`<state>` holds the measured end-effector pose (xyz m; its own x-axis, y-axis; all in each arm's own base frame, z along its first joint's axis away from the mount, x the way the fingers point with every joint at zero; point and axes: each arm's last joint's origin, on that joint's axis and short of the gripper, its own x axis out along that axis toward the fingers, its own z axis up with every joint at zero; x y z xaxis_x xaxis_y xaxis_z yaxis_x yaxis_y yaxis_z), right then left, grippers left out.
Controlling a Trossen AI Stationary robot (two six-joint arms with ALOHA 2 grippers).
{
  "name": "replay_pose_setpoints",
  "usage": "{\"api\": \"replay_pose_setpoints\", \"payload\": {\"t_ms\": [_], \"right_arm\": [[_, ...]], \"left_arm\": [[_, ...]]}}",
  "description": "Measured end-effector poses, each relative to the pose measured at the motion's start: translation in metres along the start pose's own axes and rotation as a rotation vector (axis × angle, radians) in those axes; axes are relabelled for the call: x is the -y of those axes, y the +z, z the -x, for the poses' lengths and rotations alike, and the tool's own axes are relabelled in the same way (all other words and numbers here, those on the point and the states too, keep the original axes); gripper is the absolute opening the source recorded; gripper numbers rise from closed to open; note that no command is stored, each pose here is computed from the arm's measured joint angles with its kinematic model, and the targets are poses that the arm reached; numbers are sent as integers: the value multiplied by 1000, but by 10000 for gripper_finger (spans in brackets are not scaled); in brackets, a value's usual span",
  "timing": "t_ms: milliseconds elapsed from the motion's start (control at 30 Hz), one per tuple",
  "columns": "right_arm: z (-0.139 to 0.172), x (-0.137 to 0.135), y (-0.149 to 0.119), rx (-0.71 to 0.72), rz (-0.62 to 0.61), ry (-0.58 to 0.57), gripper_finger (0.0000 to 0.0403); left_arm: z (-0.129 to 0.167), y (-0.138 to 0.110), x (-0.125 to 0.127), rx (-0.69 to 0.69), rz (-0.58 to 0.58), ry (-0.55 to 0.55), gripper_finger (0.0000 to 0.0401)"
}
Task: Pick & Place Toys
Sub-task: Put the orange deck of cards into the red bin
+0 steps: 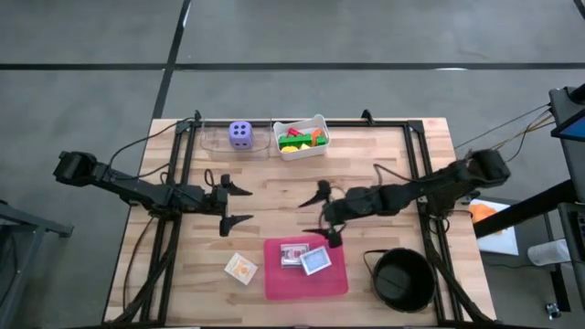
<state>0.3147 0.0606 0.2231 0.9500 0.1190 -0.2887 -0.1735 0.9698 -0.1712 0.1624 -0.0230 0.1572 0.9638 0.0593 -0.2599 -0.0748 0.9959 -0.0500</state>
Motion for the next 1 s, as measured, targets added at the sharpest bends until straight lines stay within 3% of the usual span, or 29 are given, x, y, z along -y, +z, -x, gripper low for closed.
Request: {"api": "replay_pose_setpoints", "payload": {"t_ms": [200, 300, 400, 667, 1000], "right_arm": [[34, 4, -14, 47, -12, -36, 330], [44, 3, -20, 52, -11, -41, 330], [50, 3, -27, 43, -10, -42, 330], [53, 1, -41, 9, -10, -37, 330], [53, 1, -41, 21, -22, -39, 330]], "left_arm": [[-1, 0, 7, -82, 60, -44, 392], [1, 3, 19, -105, 63, -139, 393], [3, 8, 33, -168, 85, -203, 390], [0, 31, 64, -355, 165, -230, 399], [-27, 37, 102, -630, 30, -196, 400]]}}
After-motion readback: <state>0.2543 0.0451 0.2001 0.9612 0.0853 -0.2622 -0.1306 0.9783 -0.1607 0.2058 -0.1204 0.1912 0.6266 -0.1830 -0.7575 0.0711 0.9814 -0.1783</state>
